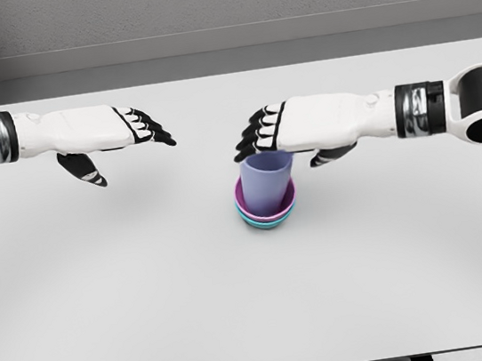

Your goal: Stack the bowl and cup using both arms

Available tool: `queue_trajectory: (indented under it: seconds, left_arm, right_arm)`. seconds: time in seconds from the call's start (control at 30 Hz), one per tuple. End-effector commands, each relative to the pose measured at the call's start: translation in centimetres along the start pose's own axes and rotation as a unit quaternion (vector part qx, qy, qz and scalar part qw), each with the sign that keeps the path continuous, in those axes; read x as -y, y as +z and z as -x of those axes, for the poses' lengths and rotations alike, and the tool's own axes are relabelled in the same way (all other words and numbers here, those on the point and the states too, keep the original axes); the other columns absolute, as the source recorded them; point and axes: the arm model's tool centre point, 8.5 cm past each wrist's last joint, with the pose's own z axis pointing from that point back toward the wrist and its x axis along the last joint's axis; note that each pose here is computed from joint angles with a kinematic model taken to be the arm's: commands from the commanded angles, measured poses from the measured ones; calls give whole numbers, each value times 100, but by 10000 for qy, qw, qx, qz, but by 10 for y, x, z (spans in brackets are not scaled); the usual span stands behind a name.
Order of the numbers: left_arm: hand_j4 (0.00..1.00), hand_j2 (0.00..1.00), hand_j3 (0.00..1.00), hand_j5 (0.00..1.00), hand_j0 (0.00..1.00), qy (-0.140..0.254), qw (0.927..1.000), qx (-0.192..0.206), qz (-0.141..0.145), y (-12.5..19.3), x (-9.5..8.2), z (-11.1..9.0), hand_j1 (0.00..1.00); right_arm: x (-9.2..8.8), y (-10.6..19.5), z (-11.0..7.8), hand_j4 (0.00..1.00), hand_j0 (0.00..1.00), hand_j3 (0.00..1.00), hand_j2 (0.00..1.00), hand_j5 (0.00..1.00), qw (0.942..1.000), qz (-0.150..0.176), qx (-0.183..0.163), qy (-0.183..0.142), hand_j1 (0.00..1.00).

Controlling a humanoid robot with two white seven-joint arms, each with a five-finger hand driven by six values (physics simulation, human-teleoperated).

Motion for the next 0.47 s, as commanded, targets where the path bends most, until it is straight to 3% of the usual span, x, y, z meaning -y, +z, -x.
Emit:
queue_trajectory:
  seconds: [0.0, 0.07, 0.13, 0.2, 0.27, 0.43]
  left_arm:
    - [100, 100, 100, 100, 100, 30, 10000, -5, -20, 0, 0, 0, 100]
    - [100, 100, 100, 100, 100, 320, 9994, -142, 66, 2, 19, 12, 100]
    - [100, 100, 100, 100, 100, 340, 9993, -157, 65, 2, 20, 13, 100]
    - [100, 100, 100, 100, 100, 346, 9992, -178, 91, 3, 21, 14, 100]
    - [100, 100, 100, 100, 100, 353, 9992, -176, 110, 3, 22, 14, 100]
    - [100, 100, 100, 100, 100, 399, 9989, -244, 105, 6, 23, 18, 100]
  right_arm:
    - [-2, 5, 10, 100, 100, 100, 100, 100, 9998, 24, -152, -106, 100]
    - [1, 23, 23, 100, 100, 100, 100, 100, 9988, 144, -439, -175, 100]
    - [4, 50, 43, 100, 100, 100, 100, 100, 9955, 295, -863, -263, 100]
    - [-13, 68, 64, 100, 100, 100, 100, 100, 9906, 204, -1224, -574, 100]
    - [-30, 90, 88, 100, 100, 100, 100, 100, 9811, 205, -1676, -944, 100]
    - [-46, 96, 96, 100, 100, 100, 100, 100, 9764, 66, -1854, -1104, 100]
